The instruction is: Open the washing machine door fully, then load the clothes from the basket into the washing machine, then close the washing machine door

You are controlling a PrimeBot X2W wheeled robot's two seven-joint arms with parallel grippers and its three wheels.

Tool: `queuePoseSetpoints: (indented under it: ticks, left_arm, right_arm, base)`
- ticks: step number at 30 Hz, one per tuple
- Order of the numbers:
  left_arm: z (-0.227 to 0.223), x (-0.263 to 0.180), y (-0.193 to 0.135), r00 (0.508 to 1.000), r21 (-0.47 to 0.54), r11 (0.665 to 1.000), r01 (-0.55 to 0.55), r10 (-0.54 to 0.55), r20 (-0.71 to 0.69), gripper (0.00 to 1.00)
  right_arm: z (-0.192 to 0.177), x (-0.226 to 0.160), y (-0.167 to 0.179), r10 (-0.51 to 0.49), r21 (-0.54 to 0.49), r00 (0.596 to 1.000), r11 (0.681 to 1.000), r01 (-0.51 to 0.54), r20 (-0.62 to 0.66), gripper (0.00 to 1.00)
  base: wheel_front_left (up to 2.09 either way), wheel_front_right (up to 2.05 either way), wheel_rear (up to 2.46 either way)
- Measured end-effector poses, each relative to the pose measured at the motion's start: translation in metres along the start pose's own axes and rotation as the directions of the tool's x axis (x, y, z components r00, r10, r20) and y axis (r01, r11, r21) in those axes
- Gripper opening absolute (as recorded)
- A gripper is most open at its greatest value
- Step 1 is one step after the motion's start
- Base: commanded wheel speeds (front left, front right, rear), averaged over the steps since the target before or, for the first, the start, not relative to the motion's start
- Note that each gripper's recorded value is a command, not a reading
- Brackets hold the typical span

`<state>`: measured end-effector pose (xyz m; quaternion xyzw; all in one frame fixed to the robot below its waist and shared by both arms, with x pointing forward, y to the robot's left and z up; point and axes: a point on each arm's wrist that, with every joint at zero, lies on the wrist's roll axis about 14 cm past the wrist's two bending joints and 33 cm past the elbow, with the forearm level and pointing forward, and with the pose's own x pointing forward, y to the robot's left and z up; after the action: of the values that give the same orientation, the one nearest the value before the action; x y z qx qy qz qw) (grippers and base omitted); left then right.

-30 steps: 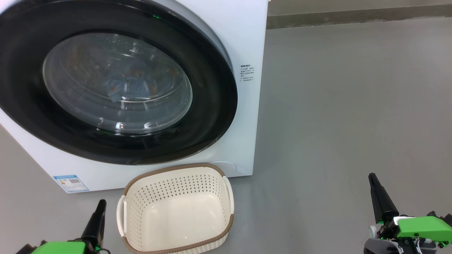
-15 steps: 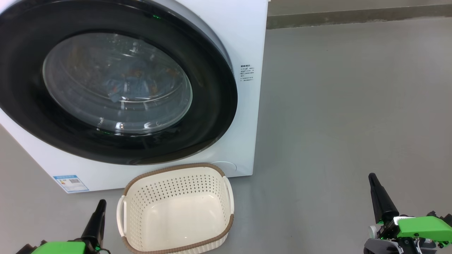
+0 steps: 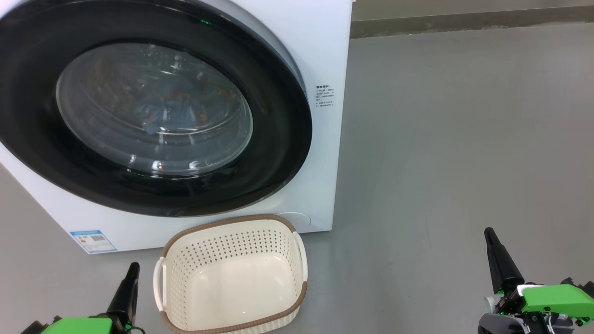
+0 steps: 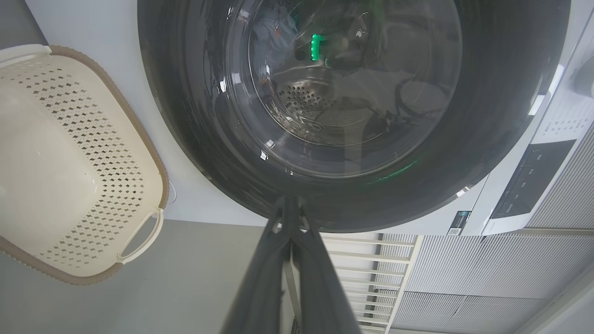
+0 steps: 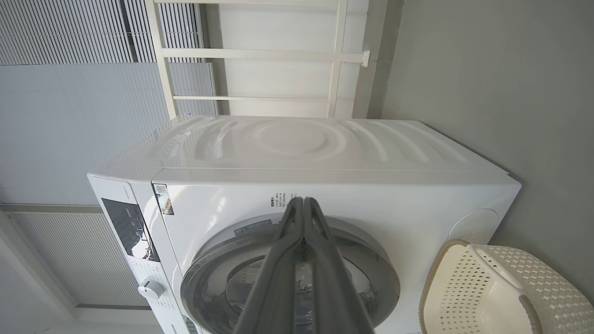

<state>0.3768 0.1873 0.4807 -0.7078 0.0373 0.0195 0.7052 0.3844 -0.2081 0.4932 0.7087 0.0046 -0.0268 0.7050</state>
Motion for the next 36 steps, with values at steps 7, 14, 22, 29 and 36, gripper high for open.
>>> queuePoseSetpoints:
  ticks: [7, 14, 22, 29, 36]
  left_arm:
    - [0.0001, 0.0, 0.0, 1.0, 0.0, 1.0, 0.0, 0.0, 0.0, 0.0]
    - [0.0001, 0.0, 0.0, 1.0, 0.0, 1.0, 0.0, 0.0, 0.0, 0.0]
    - [0.0001, 0.0, 0.0, 1.0, 0.0, 1.0, 0.0, 0.0, 0.0, 0.0]
    - [0.0001, 0.0, 0.0, 1.0, 0.0, 1.0, 0.0, 0.0, 0.0, 0.0]
    - [0.0001, 0.0, 0.0, 1.0, 0.0, 1.0, 0.0, 0.0, 0.0, 0.0]
  right_arm:
    - [0.0, 0.0, 0.0, 0.0, 0.0, 1.0, 1.0, 0.0, 0.0, 0.0]
    - [-0.0001, 0.0, 0.0, 0.0, 0.0, 1.0, 1.0, 0.0, 0.0, 0.0]
    - [0.0, 0.0, 0.0, 0.0, 0.0, 1.0, 1.0, 0.0, 0.0, 0.0]
    - [-0.0001, 0.0, 0.0, 0.0, 0.0, 1.0, 1.0, 0.0, 0.0, 0.0]
    - [0.0, 0.0, 0.0, 0.0, 0.0, 1.0, 1.0, 0.0, 0.0, 0.0]
  base:
    - [0.0, 0.0, 0.0]
    - [0.0, 0.0, 0.0]
    - [0.0, 0.0, 0.0]
    - [0.0, 0.0, 0.0]
    - [0.0, 0.0, 0.0]
